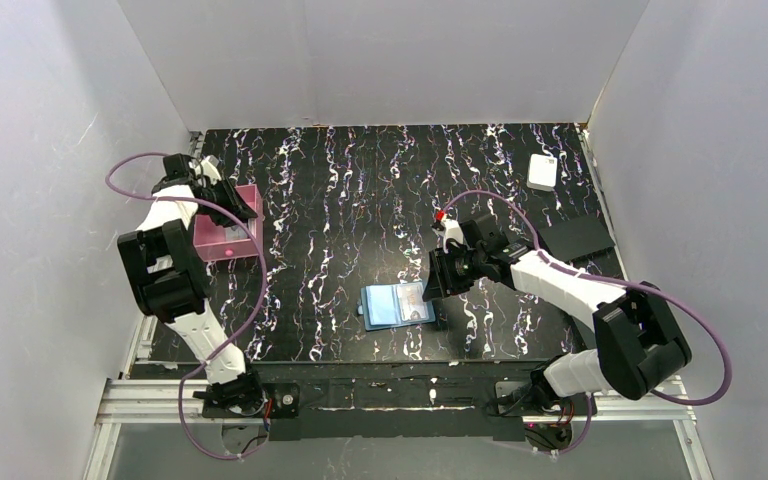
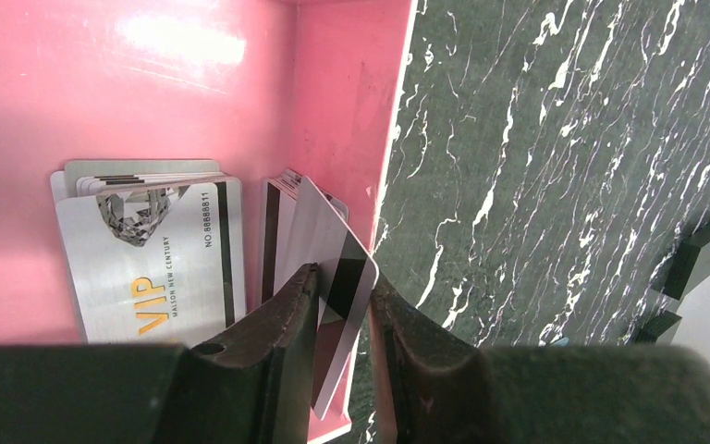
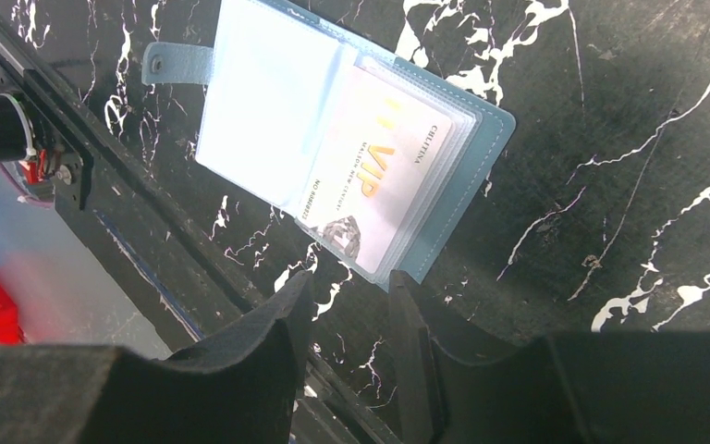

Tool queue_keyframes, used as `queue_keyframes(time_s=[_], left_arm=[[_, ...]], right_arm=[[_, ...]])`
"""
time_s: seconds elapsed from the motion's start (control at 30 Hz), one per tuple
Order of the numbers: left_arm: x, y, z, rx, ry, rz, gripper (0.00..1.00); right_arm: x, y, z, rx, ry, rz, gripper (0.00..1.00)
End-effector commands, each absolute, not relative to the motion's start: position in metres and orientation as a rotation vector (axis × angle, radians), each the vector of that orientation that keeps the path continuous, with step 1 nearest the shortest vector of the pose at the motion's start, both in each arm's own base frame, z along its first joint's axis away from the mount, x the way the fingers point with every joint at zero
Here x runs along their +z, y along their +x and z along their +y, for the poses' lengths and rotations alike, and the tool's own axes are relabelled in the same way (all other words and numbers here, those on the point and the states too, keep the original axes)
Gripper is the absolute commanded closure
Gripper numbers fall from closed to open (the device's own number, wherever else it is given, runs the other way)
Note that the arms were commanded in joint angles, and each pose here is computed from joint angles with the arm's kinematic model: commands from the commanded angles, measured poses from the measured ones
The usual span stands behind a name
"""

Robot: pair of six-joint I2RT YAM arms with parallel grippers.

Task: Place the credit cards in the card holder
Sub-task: Pick up the credit card from the storage box.

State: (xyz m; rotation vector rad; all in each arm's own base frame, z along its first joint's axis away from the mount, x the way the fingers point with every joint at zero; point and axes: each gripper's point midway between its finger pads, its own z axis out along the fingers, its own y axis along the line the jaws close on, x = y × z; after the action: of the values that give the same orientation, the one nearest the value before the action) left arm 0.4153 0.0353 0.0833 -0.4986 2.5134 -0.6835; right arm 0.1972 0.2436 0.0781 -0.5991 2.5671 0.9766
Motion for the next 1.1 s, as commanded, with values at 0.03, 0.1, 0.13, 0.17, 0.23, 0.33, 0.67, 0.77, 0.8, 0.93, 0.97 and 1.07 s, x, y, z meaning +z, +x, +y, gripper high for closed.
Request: queue_keyframes(time_s=[0.03,0.1,0.13,0.17,0.23,0.33,0.67,0.77,0.8,0.93,0.97,1.07], left_arm=[[0.109,0.405,0.031,-0.641,-0.444,2.503,0.86],[0.110,0.403,0.031,-0.605,-0.426,2.516,0.87],[0.110,0.403,0.031,-0.589,-0.419,2.520,0.87],[0.111,0.403,0.031,-0.576,-0.410,2.525,0.88],[0.110,0.401,0.031,-0.544,-0.400,2.540,0.88],[0.111,0.399,0.030,-0.487,-0.382,2.560,0.90],[0.109,0.393,0.029,-0.282,-0.306,2.641,0.97],[0.112,0.392,0.029,-0.244,-0.290,2.648,0.99],[0.113,0.392,0.030,-0.230,-0.286,2.649,0.99],[0.115,0.389,0.035,-0.168,-0.288,2.660,1.00],[0.116,0.389,0.035,-0.162,-0.286,2.661,1.00],[0.117,0.388,0.036,-0.143,-0.286,2.664,1.00]], right_arm=[[0.084,0.201,0.249,1.006,-0.613,2.540,0.55],[0.083,0.201,0.250,1.008,-0.612,2.543,0.55],[0.083,0.201,0.250,1.010,-0.612,2.543,0.55],[0.083,0.201,0.250,1.010,-0.612,2.542,0.55],[0.083,0.201,0.250,1.011,-0.612,2.543,0.55],[0.082,0.201,0.250,1.013,-0.612,2.546,0.55],[0.081,0.201,0.251,1.022,-0.612,2.548,0.55],[0.080,0.200,0.251,1.022,-0.612,2.552,0.55],[0.080,0.200,0.251,1.023,-0.612,2.553,0.55],[0.080,0.200,0.251,1.026,-0.612,2.551,0.55],[0.080,0.200,0.251,1.026,-0.613,2.551,0.55],[0.081,0.201,0.252,1.028,-0.614,2.550,0.55]])
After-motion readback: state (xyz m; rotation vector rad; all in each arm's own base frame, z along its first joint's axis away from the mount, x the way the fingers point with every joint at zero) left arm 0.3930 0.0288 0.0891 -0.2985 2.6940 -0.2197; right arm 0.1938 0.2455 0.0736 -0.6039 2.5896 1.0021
